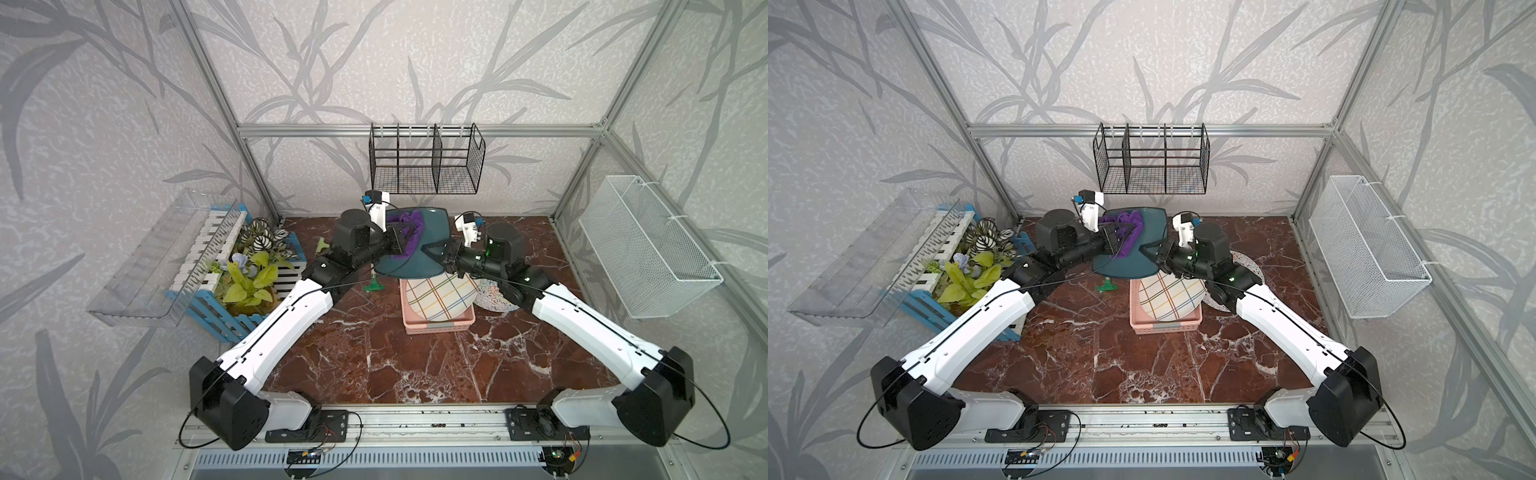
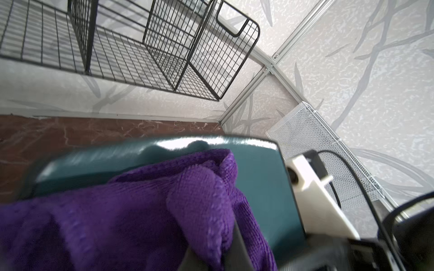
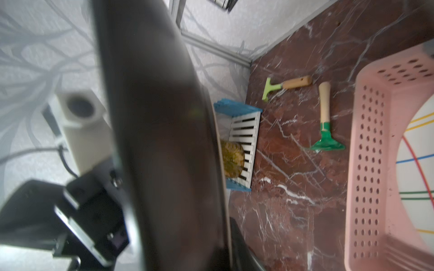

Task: Wipe the wet plate dry
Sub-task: Wipe the plate with towel.

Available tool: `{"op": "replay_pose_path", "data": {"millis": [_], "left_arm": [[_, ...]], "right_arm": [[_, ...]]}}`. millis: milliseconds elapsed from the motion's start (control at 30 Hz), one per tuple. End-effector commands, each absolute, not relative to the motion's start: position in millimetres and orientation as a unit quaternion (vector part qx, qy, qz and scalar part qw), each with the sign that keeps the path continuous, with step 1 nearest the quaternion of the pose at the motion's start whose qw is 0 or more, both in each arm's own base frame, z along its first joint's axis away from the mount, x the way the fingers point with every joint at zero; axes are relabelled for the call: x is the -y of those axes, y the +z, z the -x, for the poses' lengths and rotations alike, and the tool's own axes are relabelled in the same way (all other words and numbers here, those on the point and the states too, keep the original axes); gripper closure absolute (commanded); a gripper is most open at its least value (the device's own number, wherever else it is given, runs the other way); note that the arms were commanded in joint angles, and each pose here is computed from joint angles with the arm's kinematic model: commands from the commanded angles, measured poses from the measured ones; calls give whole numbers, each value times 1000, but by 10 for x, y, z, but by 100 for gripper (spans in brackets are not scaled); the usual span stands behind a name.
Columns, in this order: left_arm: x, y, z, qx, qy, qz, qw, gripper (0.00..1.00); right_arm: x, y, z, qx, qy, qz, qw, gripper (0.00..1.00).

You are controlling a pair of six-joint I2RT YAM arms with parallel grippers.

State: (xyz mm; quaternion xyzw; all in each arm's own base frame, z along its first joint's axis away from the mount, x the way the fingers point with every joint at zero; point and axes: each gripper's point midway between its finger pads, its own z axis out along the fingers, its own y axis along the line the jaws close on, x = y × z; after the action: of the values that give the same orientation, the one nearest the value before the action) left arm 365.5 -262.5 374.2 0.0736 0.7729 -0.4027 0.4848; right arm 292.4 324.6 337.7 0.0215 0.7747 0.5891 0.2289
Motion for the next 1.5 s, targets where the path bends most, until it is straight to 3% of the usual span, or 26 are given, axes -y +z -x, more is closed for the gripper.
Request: {"op": "replay_pose_path", "data": {"millis": [0,133,300,367,500,667,767,900,1033,1167,1333,1467], "left_arm": [[2963,3290,-3519,-806,-396,-152,413,100],[3384,3384,-3290,-787,-424,-207,397,100],[2726,3395,-3571,-798,-397,-89,444,100],[2573,3331,-3555,-805,-377,-82,450,100],[2799,3129,-3431,-827,-362,-127,412,100],[2329,3273,-3849,-828,-301,-33,472,100],[2770,3602,-3753,-799,-336,-132,480,100],[3437,3446,-3412,-797,-345,-250,429,100],[3158,3295,-3599,-821,-305,-193,443,100],[2584,3145,-3863,-858,-213,-105,456,100],[3394,3124,-3528,-836,-273,-257,401,100],[3206,3204,-3856,-847,-252,-189,428,100]], "right_arm": [[-3330,4780,-2300,-632,680,175,328,100],[-3164,4996,-2499,-630,668,147,368,100],[-2638,4969,-2811,-631,657,52,408,100],[-2634,4938,-2737,-636,653,62,407,100],[-2958,4916,-2415,-639,655,137,380,100],[-3264,4880,-2071,-633,657,211,350,100],[-3168,4909,-2154,-636,651,189,369,100],[-2749,5109,-2544,-624,658,108,408,100],[-2417,5188,-2677,-618,647,72,440,100],[-2592,5058,-2515,-636,635,105,425,100],[-2729,5097,-2471,-623,645,124,426,100],[-2629,5267,-2555,-621,631,115,451,100]]}}
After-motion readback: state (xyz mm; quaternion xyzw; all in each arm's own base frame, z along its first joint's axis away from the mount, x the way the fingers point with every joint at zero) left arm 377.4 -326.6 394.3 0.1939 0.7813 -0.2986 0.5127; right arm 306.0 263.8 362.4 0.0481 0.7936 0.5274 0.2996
